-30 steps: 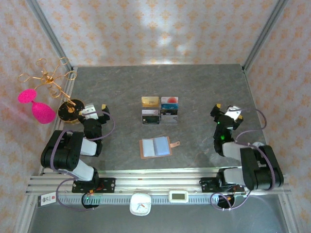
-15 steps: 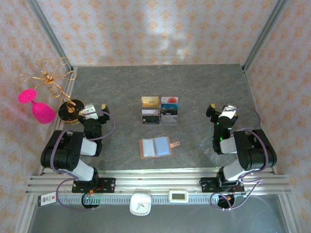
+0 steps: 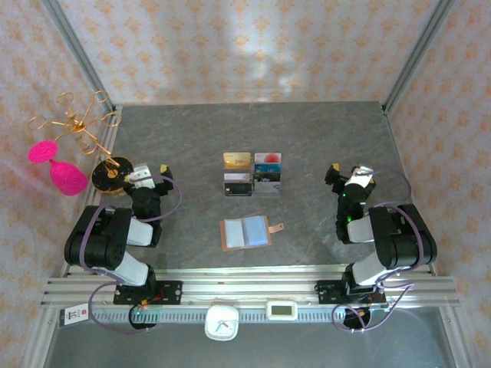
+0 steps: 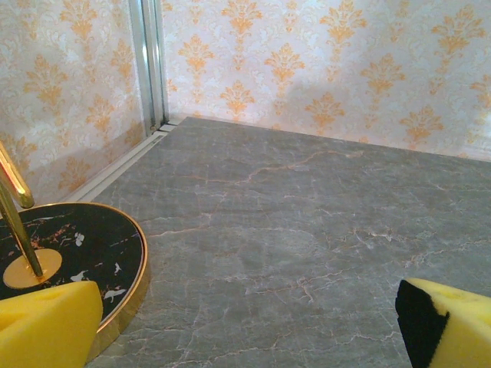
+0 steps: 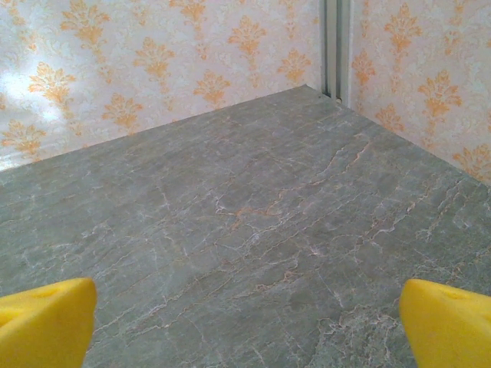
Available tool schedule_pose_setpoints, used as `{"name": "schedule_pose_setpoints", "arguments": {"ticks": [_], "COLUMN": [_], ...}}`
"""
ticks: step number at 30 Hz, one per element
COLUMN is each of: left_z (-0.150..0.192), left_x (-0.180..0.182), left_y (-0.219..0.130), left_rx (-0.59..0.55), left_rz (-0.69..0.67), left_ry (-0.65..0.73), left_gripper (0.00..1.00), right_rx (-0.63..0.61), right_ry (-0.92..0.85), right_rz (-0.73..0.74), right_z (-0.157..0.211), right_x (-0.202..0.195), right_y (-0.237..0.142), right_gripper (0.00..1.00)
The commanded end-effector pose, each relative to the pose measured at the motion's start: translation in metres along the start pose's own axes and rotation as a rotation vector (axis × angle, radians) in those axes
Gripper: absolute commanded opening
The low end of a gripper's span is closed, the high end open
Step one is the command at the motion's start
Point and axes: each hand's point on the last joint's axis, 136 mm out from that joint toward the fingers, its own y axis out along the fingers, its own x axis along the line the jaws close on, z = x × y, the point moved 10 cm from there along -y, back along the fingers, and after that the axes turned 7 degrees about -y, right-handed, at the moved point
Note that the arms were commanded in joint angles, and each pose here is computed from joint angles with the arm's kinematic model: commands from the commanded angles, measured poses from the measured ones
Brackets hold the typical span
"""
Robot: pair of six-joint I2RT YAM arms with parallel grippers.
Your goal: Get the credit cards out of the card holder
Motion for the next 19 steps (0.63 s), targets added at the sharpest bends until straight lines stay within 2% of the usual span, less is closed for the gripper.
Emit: {"name": "schedule_pose_setpoints", "arguments": {"ticks": [1, 19], "left_z": [-0.0068, -0.0064], "left_x": [-0.0047, -0.0057], "left_y": [0.0012, 0.0012], "left_rx": [-0.039, -0.037], "left_rz": [0.018, 0.018], "left_ry": [-0.02, -0.014], "left_gripper": [0.99, 0.99], "right_rx": [-0.038, -0.036], "right_ry": [-0.001, -0.001], "right_rz": [-0.005, -0.005], "right_z": [-0.0053, -0.0051], "right_x": [-0.0005, -0.0005], "right_y": [-0.0009, -0.001], "right_gripper": [1.0, 1.0]}}
